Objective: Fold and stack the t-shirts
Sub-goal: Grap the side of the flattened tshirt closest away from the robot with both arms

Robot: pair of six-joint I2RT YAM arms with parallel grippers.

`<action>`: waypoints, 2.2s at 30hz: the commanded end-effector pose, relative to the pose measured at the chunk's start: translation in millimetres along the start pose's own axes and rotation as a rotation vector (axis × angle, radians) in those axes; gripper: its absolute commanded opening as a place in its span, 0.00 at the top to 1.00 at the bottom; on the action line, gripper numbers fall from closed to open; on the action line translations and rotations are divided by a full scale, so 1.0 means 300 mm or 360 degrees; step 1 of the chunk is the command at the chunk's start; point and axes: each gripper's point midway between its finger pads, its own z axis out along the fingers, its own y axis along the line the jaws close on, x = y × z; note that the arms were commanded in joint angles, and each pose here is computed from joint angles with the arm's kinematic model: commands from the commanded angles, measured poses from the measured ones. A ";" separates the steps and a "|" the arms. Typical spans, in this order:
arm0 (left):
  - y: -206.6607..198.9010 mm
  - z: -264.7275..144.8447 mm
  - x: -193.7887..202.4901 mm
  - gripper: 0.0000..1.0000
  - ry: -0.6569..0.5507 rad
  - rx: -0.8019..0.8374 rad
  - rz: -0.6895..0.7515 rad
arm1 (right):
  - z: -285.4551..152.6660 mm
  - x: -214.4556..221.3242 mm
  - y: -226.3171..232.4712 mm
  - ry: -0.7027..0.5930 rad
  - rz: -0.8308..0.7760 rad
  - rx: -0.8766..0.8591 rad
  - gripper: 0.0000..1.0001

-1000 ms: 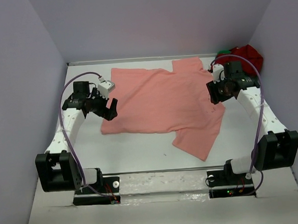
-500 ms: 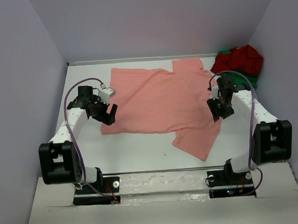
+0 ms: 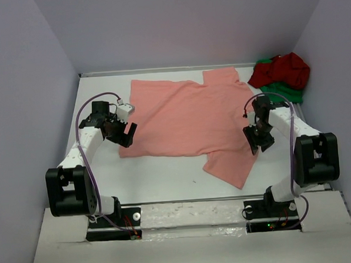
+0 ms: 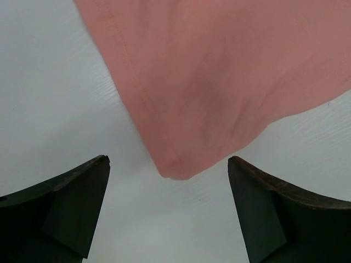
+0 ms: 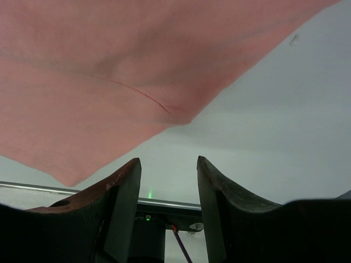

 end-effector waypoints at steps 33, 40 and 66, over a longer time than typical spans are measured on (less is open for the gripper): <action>0.022 -0.095 -0.026 0.01 -0.0078 -0.0144 0.0005 | 0.133 -0.048 -0.107 0.0239 0.0012 0.0171 0.52; 0.023 -0.078 0.001 0.01 -0.0038 -0.0144 0.0002 | 0.171 -0.032 -0.061 0.0303 0.0012 0.0039 0.67; -0.033 -0.017 0.183 0.03 0.0282 0.0065 0.0080 | 0.146 -0.085 -0.054 0.0265 0.0017 -0.0003 1.00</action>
